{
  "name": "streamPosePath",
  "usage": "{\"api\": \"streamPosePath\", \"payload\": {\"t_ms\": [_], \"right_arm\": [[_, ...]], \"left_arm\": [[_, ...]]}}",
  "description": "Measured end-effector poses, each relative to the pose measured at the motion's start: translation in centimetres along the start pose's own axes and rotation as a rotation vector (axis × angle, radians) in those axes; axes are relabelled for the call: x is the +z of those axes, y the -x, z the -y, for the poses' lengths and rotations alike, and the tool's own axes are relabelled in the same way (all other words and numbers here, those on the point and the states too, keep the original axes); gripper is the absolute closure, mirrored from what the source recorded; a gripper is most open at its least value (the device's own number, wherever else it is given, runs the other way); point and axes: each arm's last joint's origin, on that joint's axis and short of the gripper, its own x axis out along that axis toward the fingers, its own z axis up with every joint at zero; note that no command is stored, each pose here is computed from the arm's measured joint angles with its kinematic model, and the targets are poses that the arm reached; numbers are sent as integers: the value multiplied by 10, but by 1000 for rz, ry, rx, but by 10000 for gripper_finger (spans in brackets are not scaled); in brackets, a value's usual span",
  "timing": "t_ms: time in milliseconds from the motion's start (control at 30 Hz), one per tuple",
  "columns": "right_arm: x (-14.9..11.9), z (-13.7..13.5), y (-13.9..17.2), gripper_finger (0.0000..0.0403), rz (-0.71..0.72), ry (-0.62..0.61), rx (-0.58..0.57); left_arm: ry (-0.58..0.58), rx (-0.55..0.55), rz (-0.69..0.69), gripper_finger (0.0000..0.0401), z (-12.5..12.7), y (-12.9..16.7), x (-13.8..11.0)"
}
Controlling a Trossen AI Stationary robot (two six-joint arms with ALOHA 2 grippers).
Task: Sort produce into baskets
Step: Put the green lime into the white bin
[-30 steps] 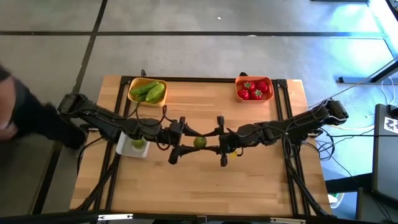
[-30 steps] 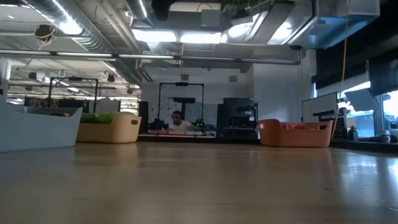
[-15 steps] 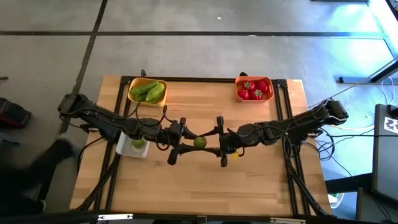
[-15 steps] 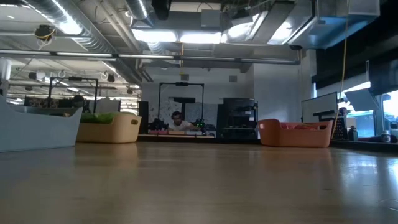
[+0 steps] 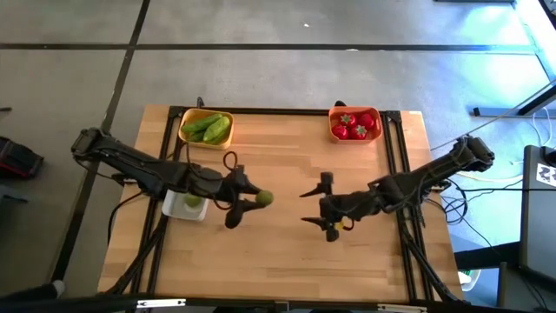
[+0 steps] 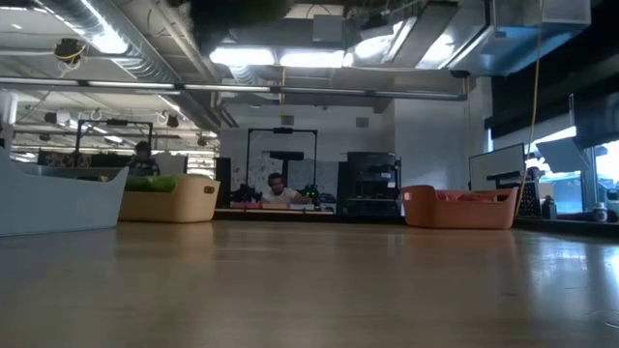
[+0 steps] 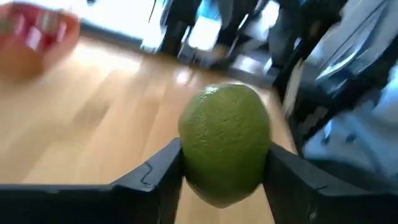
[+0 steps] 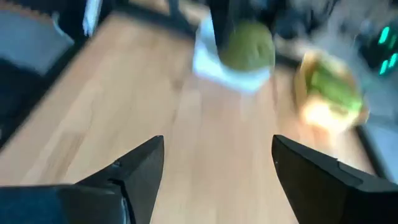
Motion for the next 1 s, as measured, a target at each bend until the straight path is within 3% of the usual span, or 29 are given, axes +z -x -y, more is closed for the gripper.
{"api": "streamPosePath", "payload": {"t_ms": [133,300,533,667,1000], "right_arm": [[-18,-5,-1,122,-166,-80,10],[-34,-10,-8,123,-306,-132,-7],[-42,-16,-20,123,-358,-132,-15],[-44,-18,-26,123,-369,-124,-31],[-47,-20,-31,123,-384,-113,-40]], "left_arm": [[76,79,-177,223,-5,19,-13],[172,256,-416,222,-14,52,-27],[319,641,-674,222,-34,95,-45],[340,834,-795,221,-45,103,-61],[382,928,-973,221,-60,92,-92]]}}
